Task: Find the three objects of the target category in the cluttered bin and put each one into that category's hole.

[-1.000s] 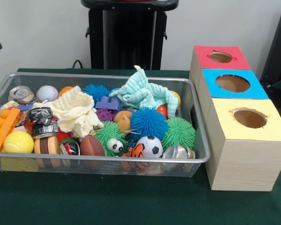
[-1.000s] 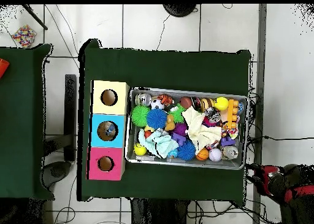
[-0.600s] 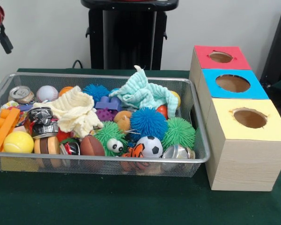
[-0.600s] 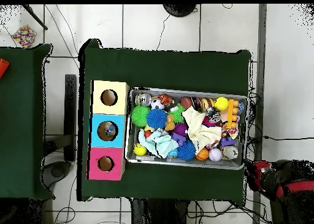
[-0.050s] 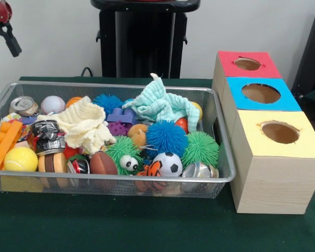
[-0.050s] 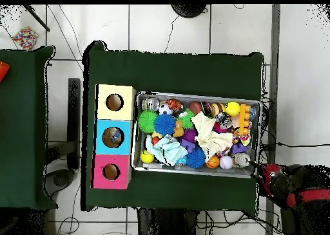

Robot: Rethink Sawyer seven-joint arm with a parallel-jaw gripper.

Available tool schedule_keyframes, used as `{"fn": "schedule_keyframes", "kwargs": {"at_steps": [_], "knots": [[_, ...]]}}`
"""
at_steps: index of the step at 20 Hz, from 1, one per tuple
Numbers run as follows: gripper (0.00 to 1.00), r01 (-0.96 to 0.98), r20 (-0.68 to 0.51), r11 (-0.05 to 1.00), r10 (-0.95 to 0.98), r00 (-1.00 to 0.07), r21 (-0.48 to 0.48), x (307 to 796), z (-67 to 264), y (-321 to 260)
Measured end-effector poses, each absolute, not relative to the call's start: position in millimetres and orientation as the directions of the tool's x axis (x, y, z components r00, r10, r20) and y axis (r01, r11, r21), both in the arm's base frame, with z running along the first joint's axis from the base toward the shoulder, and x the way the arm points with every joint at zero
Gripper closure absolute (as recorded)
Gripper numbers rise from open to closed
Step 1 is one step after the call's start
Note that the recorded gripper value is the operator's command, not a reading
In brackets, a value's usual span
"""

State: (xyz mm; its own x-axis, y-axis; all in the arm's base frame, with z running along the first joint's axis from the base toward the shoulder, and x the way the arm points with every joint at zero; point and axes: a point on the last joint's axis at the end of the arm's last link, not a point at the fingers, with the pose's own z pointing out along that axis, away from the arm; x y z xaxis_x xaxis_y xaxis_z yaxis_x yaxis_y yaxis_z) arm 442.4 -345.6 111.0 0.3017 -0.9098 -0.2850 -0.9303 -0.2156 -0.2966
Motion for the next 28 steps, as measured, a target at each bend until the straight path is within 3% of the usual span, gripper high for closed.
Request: {"fn": "schedule_keyframes", "kwargs": {"at_steps": [28], "knots": [[0.0, -0.936, -0.387, -0.02, -0.907, 0.165, -0.352, 453, 95, -304]]}}
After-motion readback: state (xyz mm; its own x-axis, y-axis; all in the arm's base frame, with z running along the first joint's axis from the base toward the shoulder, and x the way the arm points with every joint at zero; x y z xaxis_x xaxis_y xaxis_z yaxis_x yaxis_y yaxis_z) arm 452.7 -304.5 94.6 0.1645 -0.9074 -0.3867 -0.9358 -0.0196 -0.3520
